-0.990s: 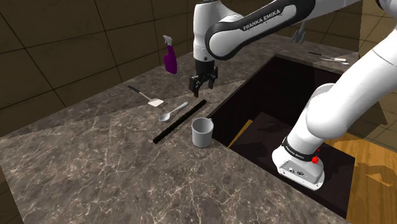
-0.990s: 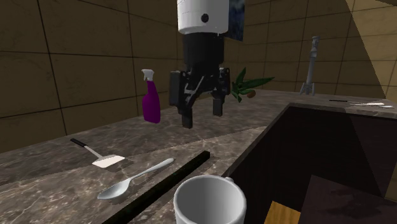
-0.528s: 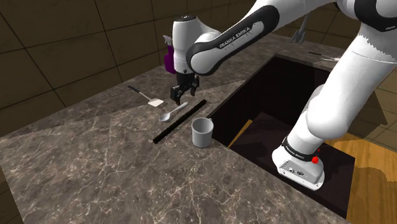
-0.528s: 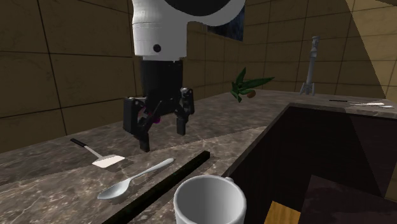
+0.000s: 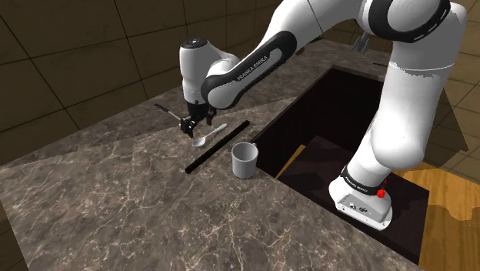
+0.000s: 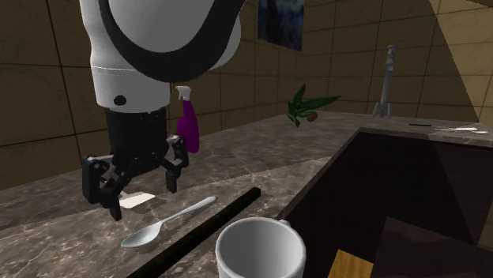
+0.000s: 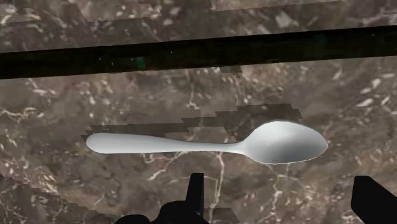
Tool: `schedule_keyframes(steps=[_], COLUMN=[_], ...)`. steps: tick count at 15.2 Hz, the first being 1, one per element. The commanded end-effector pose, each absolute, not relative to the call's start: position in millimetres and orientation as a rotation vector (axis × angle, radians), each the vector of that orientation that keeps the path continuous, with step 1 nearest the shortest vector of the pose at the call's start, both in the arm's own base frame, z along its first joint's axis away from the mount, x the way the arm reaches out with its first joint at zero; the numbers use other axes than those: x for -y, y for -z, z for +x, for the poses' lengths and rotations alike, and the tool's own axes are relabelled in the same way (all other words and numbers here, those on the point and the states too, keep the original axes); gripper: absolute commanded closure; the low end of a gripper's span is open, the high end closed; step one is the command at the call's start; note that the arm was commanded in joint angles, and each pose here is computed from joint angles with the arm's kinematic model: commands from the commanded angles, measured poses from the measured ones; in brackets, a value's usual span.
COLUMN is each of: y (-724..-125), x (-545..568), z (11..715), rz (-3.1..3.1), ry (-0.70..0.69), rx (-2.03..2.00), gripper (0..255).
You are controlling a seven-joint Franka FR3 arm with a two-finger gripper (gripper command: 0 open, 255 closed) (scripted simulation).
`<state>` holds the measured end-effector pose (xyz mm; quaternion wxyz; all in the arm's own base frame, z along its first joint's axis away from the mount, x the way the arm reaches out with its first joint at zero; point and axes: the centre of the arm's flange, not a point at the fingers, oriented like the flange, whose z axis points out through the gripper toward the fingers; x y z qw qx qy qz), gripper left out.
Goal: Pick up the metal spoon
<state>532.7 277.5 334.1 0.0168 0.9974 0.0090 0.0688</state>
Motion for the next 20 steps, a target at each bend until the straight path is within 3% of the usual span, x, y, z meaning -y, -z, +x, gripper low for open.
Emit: schedule_keyframes(steps=[1,11,12,20], y=[-321.2,-281.2,-281.1,-280.8], x=[-296.0,-296.0,-295.9,-295.8], z=[546.3,546.3,546.2,546.3], rz=[3.098,3.098,3.098,3.098], ry=[-0.243,-0.243,-0.243,-0.243], rx=[-0.046,-0.046,-0.046,-0.046], gripper=[0,0,255,255])
